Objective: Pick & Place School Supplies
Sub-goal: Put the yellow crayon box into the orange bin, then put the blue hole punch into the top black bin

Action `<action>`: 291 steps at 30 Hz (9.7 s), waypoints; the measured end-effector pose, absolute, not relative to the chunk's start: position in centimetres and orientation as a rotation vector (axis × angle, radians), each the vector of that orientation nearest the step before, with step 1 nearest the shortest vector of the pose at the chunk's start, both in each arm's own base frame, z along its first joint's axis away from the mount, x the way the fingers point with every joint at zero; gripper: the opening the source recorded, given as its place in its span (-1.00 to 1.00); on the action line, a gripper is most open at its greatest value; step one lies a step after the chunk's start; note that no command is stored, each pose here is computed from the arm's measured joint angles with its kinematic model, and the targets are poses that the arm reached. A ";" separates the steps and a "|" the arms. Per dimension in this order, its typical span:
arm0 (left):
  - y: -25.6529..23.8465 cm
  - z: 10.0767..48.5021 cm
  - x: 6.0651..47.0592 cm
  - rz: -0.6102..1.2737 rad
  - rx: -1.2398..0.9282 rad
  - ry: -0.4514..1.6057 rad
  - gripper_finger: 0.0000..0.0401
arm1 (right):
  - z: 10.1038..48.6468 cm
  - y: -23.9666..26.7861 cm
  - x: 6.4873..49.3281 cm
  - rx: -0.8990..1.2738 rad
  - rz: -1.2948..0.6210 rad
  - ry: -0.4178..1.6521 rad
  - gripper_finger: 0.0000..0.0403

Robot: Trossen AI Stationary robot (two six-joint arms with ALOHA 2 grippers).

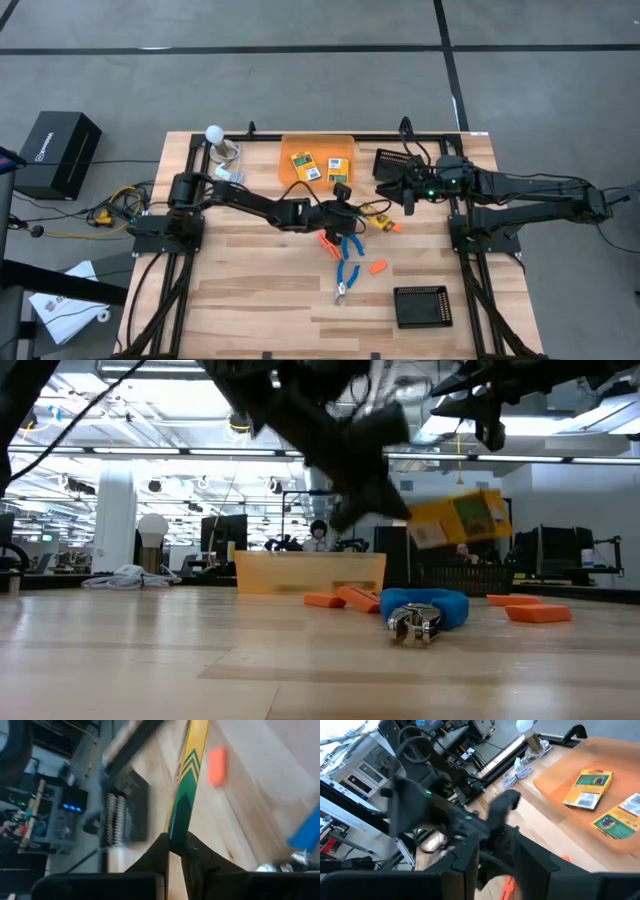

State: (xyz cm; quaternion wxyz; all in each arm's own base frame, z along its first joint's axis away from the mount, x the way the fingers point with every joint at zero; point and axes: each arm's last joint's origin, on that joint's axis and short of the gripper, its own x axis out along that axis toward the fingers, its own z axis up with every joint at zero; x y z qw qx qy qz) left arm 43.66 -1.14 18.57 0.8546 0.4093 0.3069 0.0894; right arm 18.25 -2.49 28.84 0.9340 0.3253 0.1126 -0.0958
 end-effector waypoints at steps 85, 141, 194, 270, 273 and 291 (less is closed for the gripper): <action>-8.9 24.8 30.0 0.297 -0.799 0.574 -0.31 | 21.9 2.3 21.2 0.718 -0.064 0.843 -0.46; -14.0 24.9 27.5 0.119 -0.538 0.625 -0.33 | 14.6 1.2 29.6 0.843 -0.328 1.244 -0.19; -13.0 22.8 26.8 0.261 -0.566 0.566 -0.33 | 26.7 -9.8 20.6 0.836 -0.566 0.713 -0.93; -10.2 23.2 28.3 0.349 -0.643 0.481 -0.33 | 21.8 -23.9 16.7 0.288 -0.454 1.537 -0.95; -10.2 23.2 28.3 0.350 -0.642 0.481 -0.33 | 21.8 -23.7 16.7 0.285 -0.428 1.556 -0.95; -10.2 23.2 28.3 0.349 -0.642 0.482 -0.33 | 20.3 -22.9 17.2 0.290 -0.391 1.532 -0.95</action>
